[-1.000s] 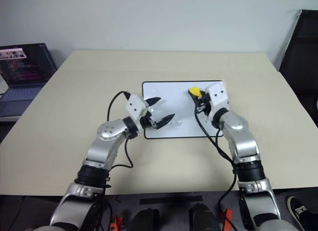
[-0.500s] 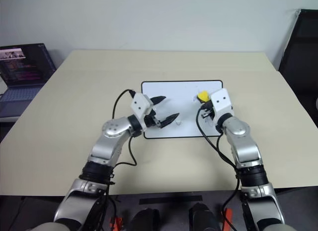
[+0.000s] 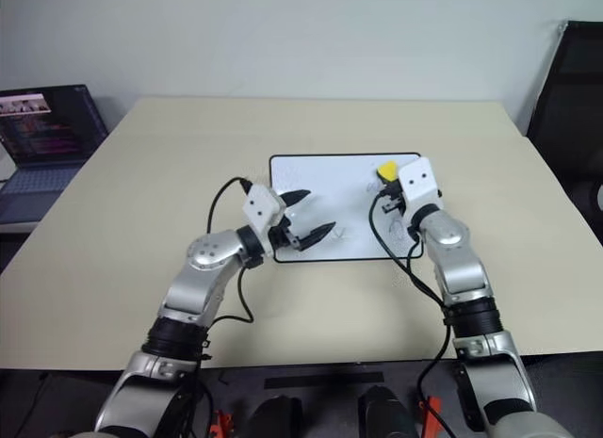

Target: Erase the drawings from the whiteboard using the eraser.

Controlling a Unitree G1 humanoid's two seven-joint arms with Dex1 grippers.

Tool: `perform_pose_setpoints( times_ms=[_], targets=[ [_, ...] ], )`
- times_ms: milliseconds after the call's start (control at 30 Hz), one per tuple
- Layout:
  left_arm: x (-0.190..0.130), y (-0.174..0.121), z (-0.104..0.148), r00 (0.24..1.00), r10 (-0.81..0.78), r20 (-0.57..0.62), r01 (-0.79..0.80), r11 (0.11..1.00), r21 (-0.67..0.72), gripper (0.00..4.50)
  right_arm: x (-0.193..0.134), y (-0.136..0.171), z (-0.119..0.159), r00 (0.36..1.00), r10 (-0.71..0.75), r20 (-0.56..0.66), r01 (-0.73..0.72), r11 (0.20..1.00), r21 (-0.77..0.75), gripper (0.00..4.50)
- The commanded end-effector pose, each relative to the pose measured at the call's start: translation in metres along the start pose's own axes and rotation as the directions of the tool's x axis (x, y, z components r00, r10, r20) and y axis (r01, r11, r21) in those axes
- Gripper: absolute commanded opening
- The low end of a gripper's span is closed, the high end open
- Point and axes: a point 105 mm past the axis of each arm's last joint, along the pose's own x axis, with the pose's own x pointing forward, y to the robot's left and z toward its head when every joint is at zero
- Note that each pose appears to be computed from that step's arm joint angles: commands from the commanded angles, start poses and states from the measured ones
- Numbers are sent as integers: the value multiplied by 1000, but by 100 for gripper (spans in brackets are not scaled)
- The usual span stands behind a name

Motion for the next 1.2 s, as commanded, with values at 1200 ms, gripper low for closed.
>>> perform_pose_setpoints(
  times_ms=[1200],
  targets=[
    [10,3,20,997,-17,71,15,999,31,450,-11,-36,25,996,-79,34,81,995,-51,87]
  ],
)
